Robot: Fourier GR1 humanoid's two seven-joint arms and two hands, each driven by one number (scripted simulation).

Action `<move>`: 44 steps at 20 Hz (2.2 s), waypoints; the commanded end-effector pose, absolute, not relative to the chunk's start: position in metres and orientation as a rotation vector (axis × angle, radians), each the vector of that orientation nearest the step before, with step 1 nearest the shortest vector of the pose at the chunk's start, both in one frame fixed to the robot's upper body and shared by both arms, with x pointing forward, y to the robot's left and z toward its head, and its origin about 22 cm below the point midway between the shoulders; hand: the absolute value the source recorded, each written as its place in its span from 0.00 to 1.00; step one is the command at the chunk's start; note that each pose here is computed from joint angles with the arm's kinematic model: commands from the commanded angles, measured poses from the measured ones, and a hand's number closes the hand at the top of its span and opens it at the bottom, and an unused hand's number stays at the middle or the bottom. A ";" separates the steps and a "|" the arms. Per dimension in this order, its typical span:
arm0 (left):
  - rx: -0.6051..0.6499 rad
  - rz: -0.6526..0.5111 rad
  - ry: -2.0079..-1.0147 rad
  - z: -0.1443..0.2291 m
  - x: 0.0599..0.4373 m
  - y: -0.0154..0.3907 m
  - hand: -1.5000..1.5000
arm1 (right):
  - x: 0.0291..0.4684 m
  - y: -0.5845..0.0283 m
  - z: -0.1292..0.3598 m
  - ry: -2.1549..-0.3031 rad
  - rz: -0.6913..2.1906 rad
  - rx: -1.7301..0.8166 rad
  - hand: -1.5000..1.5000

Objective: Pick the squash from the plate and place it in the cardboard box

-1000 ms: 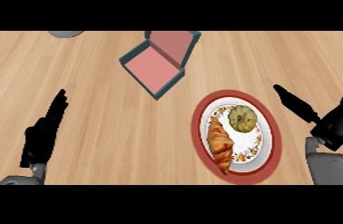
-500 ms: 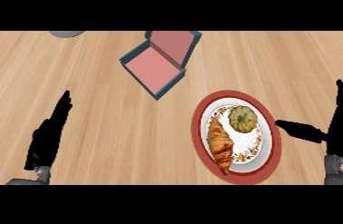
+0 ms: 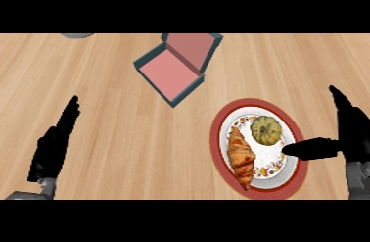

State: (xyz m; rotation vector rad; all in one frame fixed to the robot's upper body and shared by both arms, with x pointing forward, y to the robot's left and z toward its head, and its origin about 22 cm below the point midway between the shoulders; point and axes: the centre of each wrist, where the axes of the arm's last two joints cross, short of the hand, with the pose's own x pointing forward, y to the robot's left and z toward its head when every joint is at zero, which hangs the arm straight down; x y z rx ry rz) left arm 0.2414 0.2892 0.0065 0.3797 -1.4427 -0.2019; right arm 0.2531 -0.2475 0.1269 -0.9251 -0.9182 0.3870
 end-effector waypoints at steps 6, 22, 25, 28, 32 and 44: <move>0.373 -0.193 -1.451 0.017 0.238 0.278 0.50 | 0.261 -0.215 0.145 -0.673 0.354 -0.957 0.00; 0.370 -0.193 -1.454 0.000 0.234 0.278 0.50 | 0.271 -0.203 0.132 -0.626 0.336 -0.949 0.00; 0.377 -0.197 -1.460 0.018 0.251 0.272 0.50 | 0.282 -0.203 0.112 -0.609 0.354 -0.941 0.00; 0.390 -0.194 -1.442 0.005 0.229 0.289 0.50 | 0.273 -0.192 0.103 -0.609 0.348 -0.953 0.00; 0.388 -0.200 -1.450 0.015 0.244 0.298 0.50 | 0.270 -0.201 0.108 -0.625 0.336 -0.948 0.00; 0.390 -0.189 -1.451 0.008 0.240 0.297 0.50 | 0.284 -0.204 0.079 -0.597 0.359 -0.935 0.00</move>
